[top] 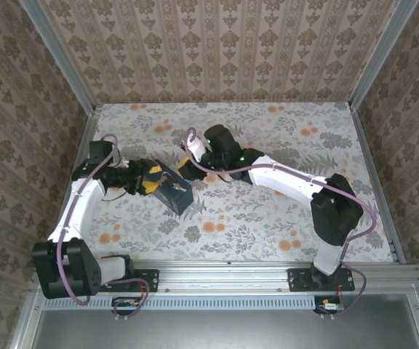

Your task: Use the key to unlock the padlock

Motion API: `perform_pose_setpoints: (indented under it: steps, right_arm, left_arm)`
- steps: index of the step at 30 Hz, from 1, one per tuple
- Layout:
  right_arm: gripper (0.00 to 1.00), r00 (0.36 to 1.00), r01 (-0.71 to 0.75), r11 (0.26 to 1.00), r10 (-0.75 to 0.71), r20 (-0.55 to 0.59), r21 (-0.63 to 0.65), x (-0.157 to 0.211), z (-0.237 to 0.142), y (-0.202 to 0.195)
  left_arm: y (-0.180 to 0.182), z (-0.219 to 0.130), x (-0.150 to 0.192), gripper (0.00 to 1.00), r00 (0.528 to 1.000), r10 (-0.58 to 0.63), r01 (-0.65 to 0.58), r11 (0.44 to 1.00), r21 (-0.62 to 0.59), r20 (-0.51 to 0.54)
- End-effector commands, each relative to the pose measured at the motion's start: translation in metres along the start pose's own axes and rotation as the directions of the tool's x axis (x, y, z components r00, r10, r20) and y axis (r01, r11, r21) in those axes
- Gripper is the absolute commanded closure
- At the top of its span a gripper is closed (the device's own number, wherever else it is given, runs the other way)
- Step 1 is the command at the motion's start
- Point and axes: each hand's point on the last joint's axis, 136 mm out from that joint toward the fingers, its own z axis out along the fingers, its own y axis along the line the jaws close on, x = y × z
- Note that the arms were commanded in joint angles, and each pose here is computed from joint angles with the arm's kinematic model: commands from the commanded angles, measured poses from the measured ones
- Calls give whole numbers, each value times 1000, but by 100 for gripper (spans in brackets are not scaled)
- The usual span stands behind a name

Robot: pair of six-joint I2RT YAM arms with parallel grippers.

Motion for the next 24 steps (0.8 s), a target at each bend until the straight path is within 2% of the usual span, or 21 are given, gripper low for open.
perform_pose_setpoints:
  steps: [1,4,10,17,24]
  right_arm:
    - [63,994,-66,996,60,-88,-64,13,9,22]
    - [61,990,57,998,-58,-128,-13,22,17,27]
    - [57,954,188,979,-163,-253,79,34,34,19]
    - [55,927,252,956,-193,-322,150,45,47,7]
    - [58,903,289,944,-214,-373,158,57,58,-2]
  left_arm:
    - [-2,-21,-14,47,990,97,-93,995,-41,107]
    - [7,-21,-32,47,978,135,-120,987,-105,159]
    - [16,-22,-66,48,943,225,-160,952,-260,245]
    - [13,-13,-76,48,917,312,-220,916,-336,250]
    - [12,-4,-76,48,900,377,-277,882,-382,218]
